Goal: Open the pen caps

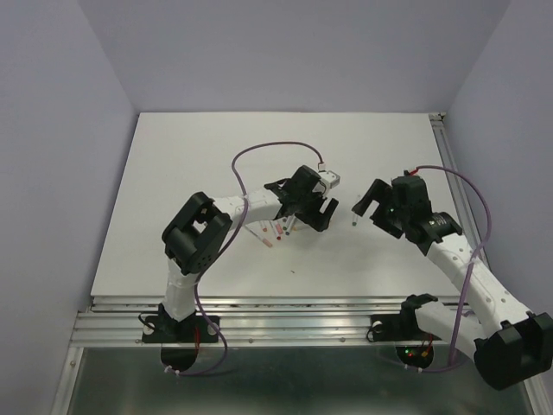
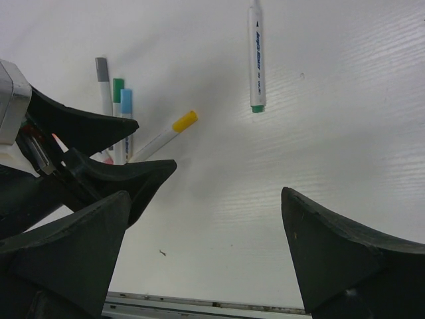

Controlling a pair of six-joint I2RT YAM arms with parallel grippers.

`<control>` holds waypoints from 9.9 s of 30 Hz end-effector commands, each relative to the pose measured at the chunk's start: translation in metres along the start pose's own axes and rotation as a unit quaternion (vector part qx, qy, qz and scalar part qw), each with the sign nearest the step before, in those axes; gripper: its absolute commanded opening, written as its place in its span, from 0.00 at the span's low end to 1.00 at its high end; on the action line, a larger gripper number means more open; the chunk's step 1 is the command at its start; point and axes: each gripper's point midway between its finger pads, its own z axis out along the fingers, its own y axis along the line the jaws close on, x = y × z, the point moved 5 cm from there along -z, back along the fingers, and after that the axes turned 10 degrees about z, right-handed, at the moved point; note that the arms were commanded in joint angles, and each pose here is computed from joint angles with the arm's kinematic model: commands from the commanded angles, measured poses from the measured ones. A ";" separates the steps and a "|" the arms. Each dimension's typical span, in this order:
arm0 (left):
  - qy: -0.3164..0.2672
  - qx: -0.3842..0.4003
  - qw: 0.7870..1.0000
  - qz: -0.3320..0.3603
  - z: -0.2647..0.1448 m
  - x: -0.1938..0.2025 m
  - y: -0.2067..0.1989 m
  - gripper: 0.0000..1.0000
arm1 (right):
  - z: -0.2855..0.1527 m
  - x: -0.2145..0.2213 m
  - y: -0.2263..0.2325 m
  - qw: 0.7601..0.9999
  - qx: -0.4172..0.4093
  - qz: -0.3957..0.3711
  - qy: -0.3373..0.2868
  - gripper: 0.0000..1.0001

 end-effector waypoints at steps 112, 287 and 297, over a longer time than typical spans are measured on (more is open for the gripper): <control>-0.304 0.044 0.931 -0.198 -0.152 -0.054 -0.104 0.28 | -0.033 0.035 0.122 0.924 -0.369 -0.061 0.079 0.01; -0.217 -0.294 0.808 -0.462 -0.243 0.152 -0.004 0.99 | 0.179 0.234 0.298 0.845 -0.314 -0.387 0.192 0.74; -0.224 -0.279 0.817 -0.451 -0.248 0.138 -0.007 0.99 | 0.109 0.167 0.327 0.863 -0.320 -0.380 0.089 1.00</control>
